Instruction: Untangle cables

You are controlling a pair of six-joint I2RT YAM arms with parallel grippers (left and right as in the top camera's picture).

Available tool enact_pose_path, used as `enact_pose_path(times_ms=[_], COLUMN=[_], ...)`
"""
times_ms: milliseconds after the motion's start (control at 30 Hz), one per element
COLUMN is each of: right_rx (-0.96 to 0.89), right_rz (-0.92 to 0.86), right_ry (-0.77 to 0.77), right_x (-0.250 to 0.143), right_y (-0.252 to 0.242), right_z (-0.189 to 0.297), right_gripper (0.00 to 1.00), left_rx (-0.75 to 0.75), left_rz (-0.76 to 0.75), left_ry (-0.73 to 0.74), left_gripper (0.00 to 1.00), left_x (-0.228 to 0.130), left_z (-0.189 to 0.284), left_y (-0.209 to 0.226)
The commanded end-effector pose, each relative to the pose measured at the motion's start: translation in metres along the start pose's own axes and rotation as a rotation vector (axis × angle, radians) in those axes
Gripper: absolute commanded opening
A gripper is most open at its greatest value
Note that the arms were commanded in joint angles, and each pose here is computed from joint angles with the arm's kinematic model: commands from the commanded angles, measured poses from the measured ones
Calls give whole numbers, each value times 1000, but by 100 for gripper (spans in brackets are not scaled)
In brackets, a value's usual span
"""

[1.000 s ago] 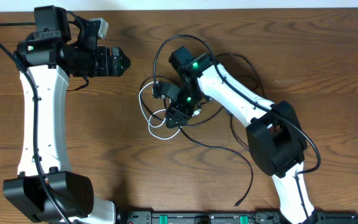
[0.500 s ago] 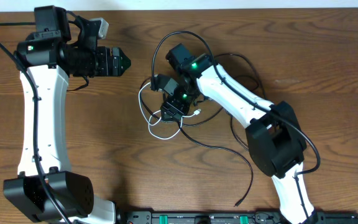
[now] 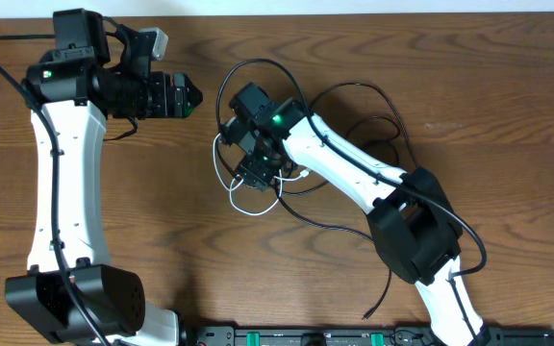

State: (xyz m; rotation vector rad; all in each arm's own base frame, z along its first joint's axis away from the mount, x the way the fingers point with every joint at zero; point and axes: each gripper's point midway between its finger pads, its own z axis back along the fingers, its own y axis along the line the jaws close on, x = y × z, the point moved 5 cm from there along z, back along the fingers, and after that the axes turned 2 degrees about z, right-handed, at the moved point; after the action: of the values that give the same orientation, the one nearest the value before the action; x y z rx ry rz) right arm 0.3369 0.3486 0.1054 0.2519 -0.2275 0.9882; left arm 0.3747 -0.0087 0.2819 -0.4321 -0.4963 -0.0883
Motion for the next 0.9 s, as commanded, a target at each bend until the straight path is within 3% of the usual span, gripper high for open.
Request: enact_pose_path(times_ms=[0,867], right_rx=[-65,11], right_rz=[-30,-17], right_ry=[-38,-37], right_x=[14,6], right_y=[-9,-29], right_z=[14,19], right_gripper=[69,69], left_rx=[-23,-45], left_rz=[-8,-11], left_ry=[4,9], left_gripper=[82,82], left_x=[1,-1], left_z=[-2,-2], left_y=[-2,-5])
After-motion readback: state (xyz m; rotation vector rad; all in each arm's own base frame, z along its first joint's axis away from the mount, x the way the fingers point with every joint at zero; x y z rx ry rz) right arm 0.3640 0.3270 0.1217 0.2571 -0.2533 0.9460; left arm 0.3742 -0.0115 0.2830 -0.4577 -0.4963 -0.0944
